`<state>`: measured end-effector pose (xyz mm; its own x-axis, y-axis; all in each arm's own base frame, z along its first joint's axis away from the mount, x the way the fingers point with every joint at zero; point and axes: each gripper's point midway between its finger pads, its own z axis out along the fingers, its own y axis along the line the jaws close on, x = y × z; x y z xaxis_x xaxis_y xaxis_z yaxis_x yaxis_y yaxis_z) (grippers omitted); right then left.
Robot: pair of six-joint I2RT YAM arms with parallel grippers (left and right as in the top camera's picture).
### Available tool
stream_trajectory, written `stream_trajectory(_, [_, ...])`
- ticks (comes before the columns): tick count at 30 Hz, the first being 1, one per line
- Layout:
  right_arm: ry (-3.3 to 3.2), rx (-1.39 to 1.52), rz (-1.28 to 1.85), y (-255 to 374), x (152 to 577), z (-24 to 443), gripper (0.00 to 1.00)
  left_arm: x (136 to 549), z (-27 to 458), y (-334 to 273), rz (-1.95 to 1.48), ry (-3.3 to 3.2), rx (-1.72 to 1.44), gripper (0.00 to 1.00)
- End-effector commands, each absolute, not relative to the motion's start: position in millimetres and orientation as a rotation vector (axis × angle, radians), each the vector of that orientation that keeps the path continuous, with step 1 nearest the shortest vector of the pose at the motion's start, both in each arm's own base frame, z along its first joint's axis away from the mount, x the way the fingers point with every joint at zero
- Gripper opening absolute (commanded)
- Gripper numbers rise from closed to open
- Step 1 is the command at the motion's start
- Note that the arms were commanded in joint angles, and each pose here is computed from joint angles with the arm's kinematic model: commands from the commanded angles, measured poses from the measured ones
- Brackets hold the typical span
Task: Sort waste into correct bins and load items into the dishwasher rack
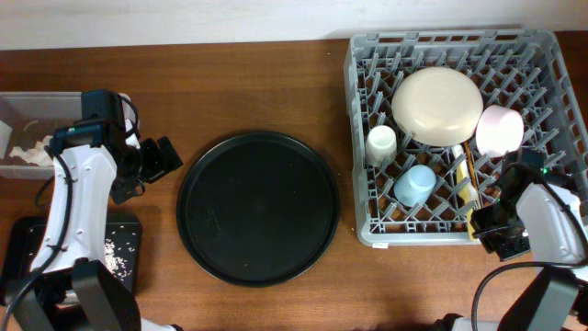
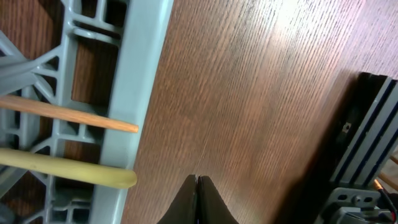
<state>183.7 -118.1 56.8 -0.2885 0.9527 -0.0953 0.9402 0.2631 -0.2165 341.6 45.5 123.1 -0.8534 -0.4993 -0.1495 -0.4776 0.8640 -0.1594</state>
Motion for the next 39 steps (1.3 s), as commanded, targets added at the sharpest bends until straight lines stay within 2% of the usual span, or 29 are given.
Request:
stream_trajectory(1, [-2.429, -1.872, 0.345, -114, 177, 40, 0.04, 343, 128, 45, -0.183, 2.838, -0.754, 0.99])
stream_trajectory(5, [-2.430, -1.872, 0.336, -110, 171, 24, 0.04, 343, 128, 45, -0.183, 2.838, -0.754, 1.00])
stream_trajectory(14, [-2.579, -1.812, 0.103, -100, 204, 20, 0.04, 343, 128, 45, -0.183, 2.838, -0.754, 0.99])
stream_trajectory(20, [-2.718, -1.887, 0.049, -106, 220, 49, 0.04, 343, 128, 45, -0.184, 2.838, -0.754, 0.99])
stream_trajectory(24, [-2.816, -1.844, -0.100, -99, 239, 56, 0.04, 343, 128, 45, -0.183, 2.838, -0.754, 0.99])
stream_trajectory(31, [-2.693, -1.885, 0.058, -103, 211, 52, 0.04, 343, 128, 45, -0.183, 2.838, -0.754, 0.99])
stream_trajectory(34, [-2.613, -1.965, 0.240, -117, 196, 52, 0.04, 343, 128, 45, -0.184, 2.838, -0.754, 0.99])
stream_trajectory(39, [-2.597, -2.007, 0.225, -116, 196, 44, 0.04, 343, 128, 45, -0.183, 2.838, -0.754, 0.99])
